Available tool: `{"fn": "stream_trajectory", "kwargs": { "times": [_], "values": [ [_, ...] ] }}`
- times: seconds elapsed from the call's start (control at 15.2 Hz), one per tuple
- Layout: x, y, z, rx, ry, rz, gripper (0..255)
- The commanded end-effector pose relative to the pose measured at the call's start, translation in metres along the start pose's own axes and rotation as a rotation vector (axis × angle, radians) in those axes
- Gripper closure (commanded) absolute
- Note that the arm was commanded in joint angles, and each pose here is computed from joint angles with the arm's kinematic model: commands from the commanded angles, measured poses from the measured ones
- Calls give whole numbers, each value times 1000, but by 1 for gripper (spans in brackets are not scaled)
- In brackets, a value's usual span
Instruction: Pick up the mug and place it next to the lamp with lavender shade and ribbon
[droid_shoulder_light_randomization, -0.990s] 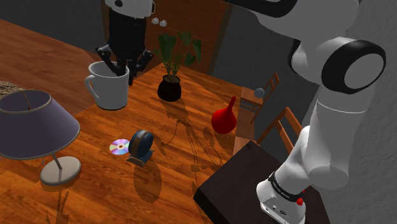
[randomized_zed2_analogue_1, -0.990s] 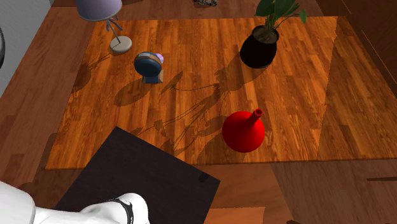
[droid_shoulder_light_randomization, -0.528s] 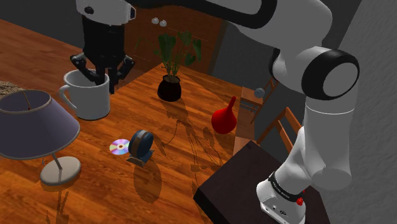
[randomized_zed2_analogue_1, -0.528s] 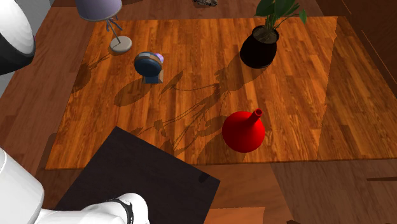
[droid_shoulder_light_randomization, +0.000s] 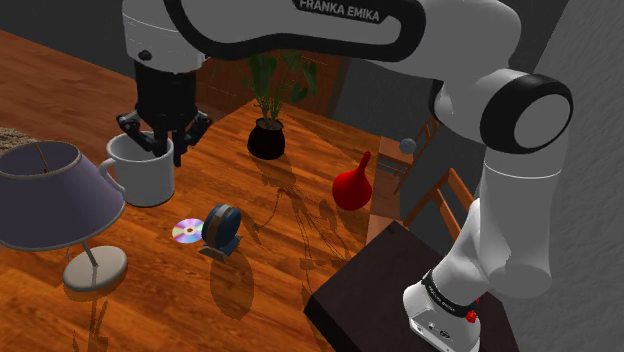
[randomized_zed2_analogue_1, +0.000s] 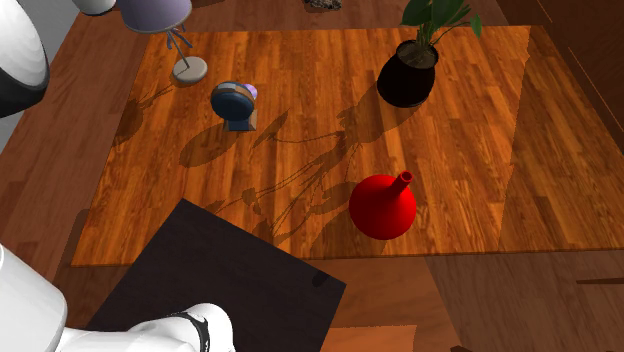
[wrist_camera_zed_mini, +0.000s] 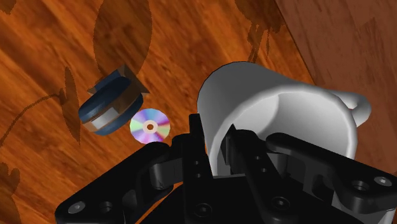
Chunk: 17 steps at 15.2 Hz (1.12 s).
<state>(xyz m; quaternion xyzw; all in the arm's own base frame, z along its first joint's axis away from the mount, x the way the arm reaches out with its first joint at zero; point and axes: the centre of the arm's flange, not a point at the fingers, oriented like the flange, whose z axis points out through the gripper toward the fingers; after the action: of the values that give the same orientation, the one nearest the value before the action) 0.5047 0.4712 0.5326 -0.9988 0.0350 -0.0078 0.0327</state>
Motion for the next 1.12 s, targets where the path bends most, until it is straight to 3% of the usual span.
{"fn": "stream_trajectory", "kwargs": {
  "times": [0.0,1.06],
  "values": [
    [0,2,11,1,1,0,255],
    [-1,7,95,1,1,0,255]
  ]
}}
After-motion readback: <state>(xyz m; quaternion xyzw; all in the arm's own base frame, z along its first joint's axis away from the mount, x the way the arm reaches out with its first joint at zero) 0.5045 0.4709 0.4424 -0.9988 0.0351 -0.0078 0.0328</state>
